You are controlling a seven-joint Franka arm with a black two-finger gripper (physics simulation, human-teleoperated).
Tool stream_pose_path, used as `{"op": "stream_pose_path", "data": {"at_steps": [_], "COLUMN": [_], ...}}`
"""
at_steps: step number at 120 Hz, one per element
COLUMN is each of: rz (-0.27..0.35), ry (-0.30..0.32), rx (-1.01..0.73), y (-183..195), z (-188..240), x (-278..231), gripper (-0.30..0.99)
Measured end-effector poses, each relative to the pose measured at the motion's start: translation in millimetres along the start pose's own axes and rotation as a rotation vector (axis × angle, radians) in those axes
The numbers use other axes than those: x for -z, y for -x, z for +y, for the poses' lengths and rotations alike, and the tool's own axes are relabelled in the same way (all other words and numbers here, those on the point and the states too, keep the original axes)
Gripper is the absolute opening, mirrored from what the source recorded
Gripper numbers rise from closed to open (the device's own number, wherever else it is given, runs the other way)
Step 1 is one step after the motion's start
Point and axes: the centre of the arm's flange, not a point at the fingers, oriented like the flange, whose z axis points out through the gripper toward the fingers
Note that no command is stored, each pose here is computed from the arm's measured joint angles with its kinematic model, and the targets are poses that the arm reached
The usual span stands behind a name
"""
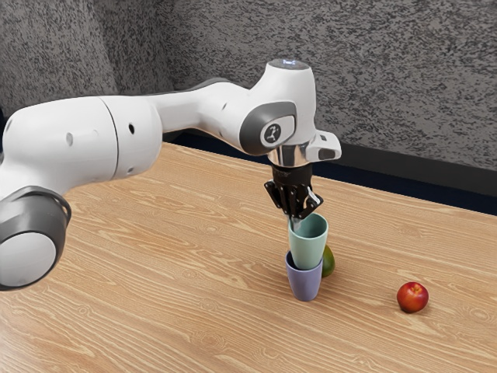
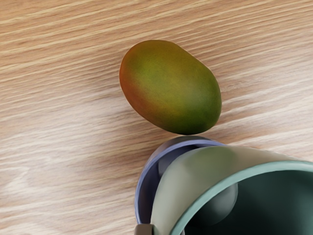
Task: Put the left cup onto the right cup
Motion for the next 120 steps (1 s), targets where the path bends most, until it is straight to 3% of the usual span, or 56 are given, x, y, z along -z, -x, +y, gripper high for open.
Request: {"op": "stream_pose_path", "data": {"at_steps": [27, 46, 90, 120], "rz": [0.0, -0.001, 0.061, 0.079], "ry": [0.007, 0.009, 0.022, 0.038], "rx": [0.001, 0.001, 0.019, 0.168], "y": [-0.1, 0.6, 16.1, 50.3], "z": [0.0, -0.4, -17.9, -124.2], "x": [-0.6, -0.9, 58.2, 126.2], "gripper": [0.34, 0.51, 0.64, 0.66]}}
